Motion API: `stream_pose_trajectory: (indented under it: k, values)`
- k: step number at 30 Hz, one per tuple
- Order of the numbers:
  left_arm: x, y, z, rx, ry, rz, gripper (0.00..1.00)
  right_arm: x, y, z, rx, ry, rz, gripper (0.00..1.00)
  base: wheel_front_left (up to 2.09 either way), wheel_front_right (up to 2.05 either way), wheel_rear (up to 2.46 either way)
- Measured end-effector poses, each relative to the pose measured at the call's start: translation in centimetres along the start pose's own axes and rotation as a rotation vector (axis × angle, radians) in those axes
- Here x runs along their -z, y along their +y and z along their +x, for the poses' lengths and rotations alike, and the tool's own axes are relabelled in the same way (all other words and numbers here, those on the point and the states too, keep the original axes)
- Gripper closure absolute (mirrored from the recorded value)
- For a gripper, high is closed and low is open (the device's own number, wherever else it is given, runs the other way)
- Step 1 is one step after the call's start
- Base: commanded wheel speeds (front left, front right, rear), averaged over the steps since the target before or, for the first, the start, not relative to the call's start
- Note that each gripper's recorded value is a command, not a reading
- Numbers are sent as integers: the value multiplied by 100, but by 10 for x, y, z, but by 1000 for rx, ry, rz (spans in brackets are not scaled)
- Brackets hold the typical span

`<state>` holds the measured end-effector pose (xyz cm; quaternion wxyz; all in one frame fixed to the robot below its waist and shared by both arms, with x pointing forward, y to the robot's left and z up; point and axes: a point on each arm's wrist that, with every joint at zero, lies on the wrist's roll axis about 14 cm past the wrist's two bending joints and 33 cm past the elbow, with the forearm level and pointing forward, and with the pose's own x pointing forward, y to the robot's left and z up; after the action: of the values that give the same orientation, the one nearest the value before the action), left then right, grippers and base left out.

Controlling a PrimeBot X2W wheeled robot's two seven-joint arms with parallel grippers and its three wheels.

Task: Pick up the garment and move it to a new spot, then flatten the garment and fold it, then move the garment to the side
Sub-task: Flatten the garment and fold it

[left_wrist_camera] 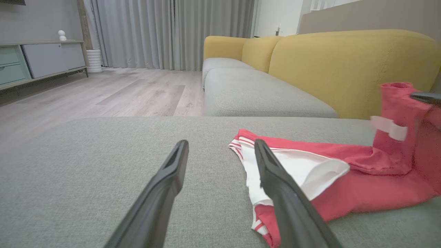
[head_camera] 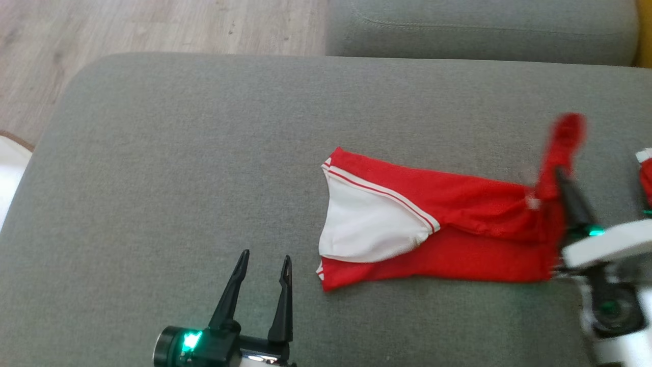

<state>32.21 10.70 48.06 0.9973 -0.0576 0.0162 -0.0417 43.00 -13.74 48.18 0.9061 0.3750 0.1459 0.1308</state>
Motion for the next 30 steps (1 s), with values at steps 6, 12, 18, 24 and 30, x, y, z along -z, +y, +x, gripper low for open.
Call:
stream_pose_trajectory:
  k: [6, 12, 18, 24, 30]
  values:
    - [5, 4, -3, -14, 16, -5, 0, 60, 67, 17, -156, 148, 103, 100, 0, 0, 0]
    - [9, 13, -6, -45, 30, -8, 0, 105, 117, 29, -281, 286, 104, 100, 0, 0, 0]
    - [9, 23, -7, -81, 33, -5, 0, 148, 136, 36, -328, 416, 102, 100, 0, 0, 0]
    - [11, 28, -9, -101, 40, -7, 0, 173, 145, 38, -342, 453, 132, 0, 0, 0, 0]
    - [3, 23, -3, -86, 14, -18, 0, 146, 146, 44, -350, 297, 45, 0, 0, 0, 0]
